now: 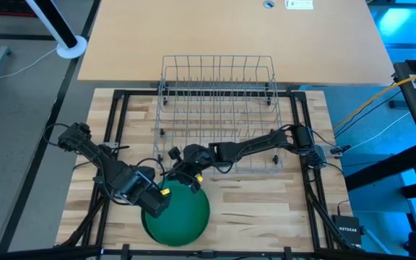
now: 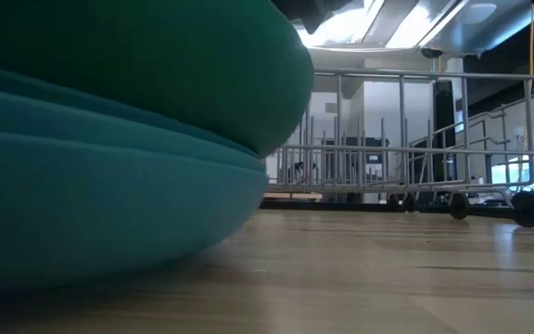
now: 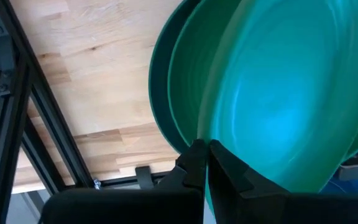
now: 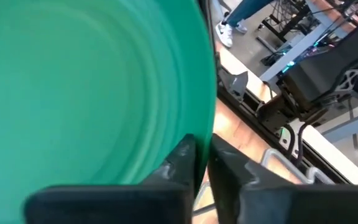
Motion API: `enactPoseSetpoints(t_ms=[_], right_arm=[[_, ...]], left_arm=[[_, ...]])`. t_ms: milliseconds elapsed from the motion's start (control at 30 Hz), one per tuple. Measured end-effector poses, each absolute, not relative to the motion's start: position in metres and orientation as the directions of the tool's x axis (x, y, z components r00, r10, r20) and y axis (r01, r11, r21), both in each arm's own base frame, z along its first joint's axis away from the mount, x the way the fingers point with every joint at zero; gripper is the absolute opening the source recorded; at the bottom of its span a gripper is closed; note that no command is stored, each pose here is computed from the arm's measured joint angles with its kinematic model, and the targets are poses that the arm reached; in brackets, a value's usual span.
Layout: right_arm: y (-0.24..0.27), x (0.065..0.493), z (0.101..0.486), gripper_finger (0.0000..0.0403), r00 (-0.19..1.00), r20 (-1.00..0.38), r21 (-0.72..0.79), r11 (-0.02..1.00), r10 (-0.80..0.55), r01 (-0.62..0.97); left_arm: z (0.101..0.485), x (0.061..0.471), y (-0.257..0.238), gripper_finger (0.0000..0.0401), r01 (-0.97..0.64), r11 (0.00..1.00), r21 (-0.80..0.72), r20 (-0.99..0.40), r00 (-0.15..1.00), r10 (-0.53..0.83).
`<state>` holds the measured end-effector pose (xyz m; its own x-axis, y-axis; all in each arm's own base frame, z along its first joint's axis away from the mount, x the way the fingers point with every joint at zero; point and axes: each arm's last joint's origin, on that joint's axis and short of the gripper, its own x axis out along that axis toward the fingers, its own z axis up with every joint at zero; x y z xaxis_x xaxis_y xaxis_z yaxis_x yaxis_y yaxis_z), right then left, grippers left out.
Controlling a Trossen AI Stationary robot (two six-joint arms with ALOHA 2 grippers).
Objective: Sort dishes
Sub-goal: Put the top green plate into the dish rack
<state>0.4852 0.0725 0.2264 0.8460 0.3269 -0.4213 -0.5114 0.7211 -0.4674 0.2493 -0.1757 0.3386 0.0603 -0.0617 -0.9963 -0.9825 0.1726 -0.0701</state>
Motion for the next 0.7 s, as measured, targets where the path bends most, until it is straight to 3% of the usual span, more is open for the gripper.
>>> enactPoseSetpoints(t_ms=[433,700], right_arm=[[0.0728,0.4857,0.2302,0.0011,0.855,-0.395,-0.467,0.728,0.337,-0.502],[0.0748,0.4860,0.2295,0.0010,0.851,-0.386,-0.453,0.731,0.355,-0.510]], left_arm=[[0.3389,0.2529,-0.1787,0.0002,-0.980,0.167,-0.110,-0.991,0.096,-0.091],[0.3392,0.2552,-0.1796,0.0058,-0.976,0.168,-0.136,-0.988,0.121,-0.098]])
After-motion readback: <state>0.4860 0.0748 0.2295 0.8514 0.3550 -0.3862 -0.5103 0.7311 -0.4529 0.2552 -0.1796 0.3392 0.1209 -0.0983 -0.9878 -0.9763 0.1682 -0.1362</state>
